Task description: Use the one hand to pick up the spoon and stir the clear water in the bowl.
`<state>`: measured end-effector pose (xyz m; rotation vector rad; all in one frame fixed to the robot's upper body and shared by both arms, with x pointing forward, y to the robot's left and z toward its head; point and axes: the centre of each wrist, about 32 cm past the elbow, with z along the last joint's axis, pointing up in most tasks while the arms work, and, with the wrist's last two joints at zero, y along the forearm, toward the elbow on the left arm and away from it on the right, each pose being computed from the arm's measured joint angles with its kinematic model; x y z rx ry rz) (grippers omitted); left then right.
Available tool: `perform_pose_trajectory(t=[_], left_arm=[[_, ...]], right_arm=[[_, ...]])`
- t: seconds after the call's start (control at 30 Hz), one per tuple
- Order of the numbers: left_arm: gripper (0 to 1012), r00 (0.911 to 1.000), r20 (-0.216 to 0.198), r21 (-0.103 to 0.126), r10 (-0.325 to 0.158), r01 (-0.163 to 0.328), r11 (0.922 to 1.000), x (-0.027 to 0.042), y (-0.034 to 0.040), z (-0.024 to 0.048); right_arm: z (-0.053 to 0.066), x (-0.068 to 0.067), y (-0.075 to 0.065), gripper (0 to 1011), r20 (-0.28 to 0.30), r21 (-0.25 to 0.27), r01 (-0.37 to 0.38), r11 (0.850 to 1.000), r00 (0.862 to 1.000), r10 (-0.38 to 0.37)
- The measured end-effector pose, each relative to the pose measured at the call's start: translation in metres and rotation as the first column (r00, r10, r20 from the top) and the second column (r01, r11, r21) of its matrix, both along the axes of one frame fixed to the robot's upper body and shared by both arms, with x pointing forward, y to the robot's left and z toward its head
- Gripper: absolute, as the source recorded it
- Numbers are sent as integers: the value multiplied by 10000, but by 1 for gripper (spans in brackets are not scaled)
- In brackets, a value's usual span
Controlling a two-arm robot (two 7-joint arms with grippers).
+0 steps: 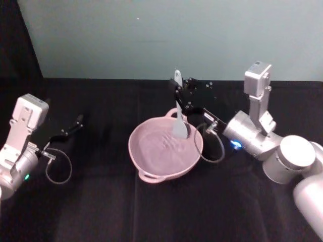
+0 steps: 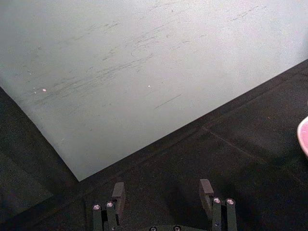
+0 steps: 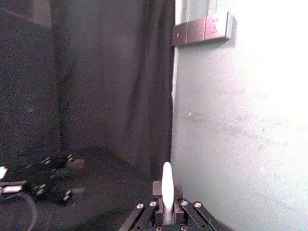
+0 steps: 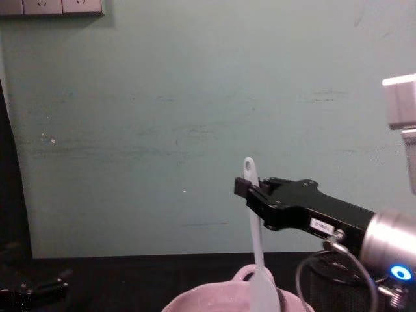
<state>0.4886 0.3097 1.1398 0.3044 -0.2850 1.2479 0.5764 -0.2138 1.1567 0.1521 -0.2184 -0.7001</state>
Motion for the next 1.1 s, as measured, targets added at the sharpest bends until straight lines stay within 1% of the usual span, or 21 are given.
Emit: perform_pose_trajectory(t=[0.07, 0.13, 0.17, 0.27, 0.3, 0.33, 0.37, 0.4, 0.5, 0.53, 0.57, 0.6, 0.7, 0.73, 0.77, 0.8, 0.83, 0.87, 0.9, 0.93, 1.1], left_arm=[[1011, 10000, 0, 0, 0, 0, 10000, 0, 0, 0], [1011, 10000, 0, 0, 0, 0, 10000, 0, 0, 0], [1011, 10000, 0, 0, 1, -1, 10000, 0, 0, 0], [1011, 10000, 0, 0, 0, 0, 10000, 0, 0, 0], [1011, 10000, 0, 0, 0, 0, 10000, 0, 0, 0], [1011, 10000, 1, 0, 1, -1, 10000, 0, 0, 0], [1011, 10000, 1, 1, 1, -1, 10000, 0, 0, 0], [1011, 10000, -1, 1, 0, 0, 10000, 0, 0, 0], [1011, 10000, 0, 0, 0, 0, 10000, 0, 0, 0], [1011, 10000, 1, 0, 1, -1, 10000, 0, 0, 0], [1011, 10000, 0, 0, 1, -1, 10000, 0, 0, 0], [1011, 10000, 1, 0, 0, 0, 10000, 0, 0, 0], [1011, 10000, 1, 0, 1, -1, 10000, 0, 0, 0], [1011, 10000, 0, 0, 0, 0, 10000, 0, 0, 0], [1011, 10000, 1, 0, 1, -1, 10000, 0, 0, 0], [1011, 10000, 0, 0, 1, -1, 10000, 0, 0, 0], [1011, 10000, 1, 0, 1, -1, 10000, 0, 0, 0], [1011, 10000, 0, 0, 1, -1, 10000, 0, 0, 0], [1011, 10000, -1, 0, 1, -1, 10000, 0, 0, 0], [1011, 10000, -1, 0, 1, -1, 10000, 0, 0, 0], [1011, 10000, 0, 0, 1, -1, 10000, 0, 0, 0]], right_arm=[[11, -41, -42, 118, -145, -54, -103, 9999, 9998, 102], [37, -112, -96, 118, -441, -66, -340, 9994, 9985, 337], [53, -154, -116, 118, -670, -37, -538, 9985, 9963, 535], [78, -222, -129, 118, -1131, 11, -933, 9956, 9892, 928], [90, -253, -115, 118, -1413, 66, -1287, 9917, 9816, 1283], [92, -266, -104, 118, -1534, 104, -1456, 9893, 9774, 1455], [100, -283, -69, 118, -1785, 220, -1786, 9837, 9674, 1797], [99, -289, -48, 118, -1899, 280, -1934, 9807, 9622, 1951], [90, -296, 32, 118, -2102, 476, -2278, 9725, 9496, 2327], [76, -288, 98, 118, -2161, 579, -2415, 9687, 9443, 2483], [68, -283, 121, 118, -2187, 611, -2443, 9678, 9428, 2518], [49, -262, 188, 118, -2213, 687, -2481, 9663, 9406, 2573], [21, -223, 281, 118, -2069, 816, -2415, 9670, 9450, 2535], [4, -196, 335, 118, -1893, 859, -2276, 9700, 9521, 2402], [-5, -183, 354, 118, -1806, 862, -2203, 9716, 9556, 2327], [-19, -149, 395, 118, -1589, 857, -2011, 9758, 9641, 2127], [-19, -149, 395, 118, -1589, 857, -2011, 9758, 9641, 2127], [-36, -110, 428, 118, -1410, 850, -1761, 9807, 9722, 1868], [-44, -91, 442, 118, -1311, 845, -1634, 9829, 9761, 1735], [-52, -51, 459, 118, -1104, 819, -1370, 9872, 9832, 1456], [-85, 51, 457, 118, -563, 656, -584, 9961, 9965, 621]])
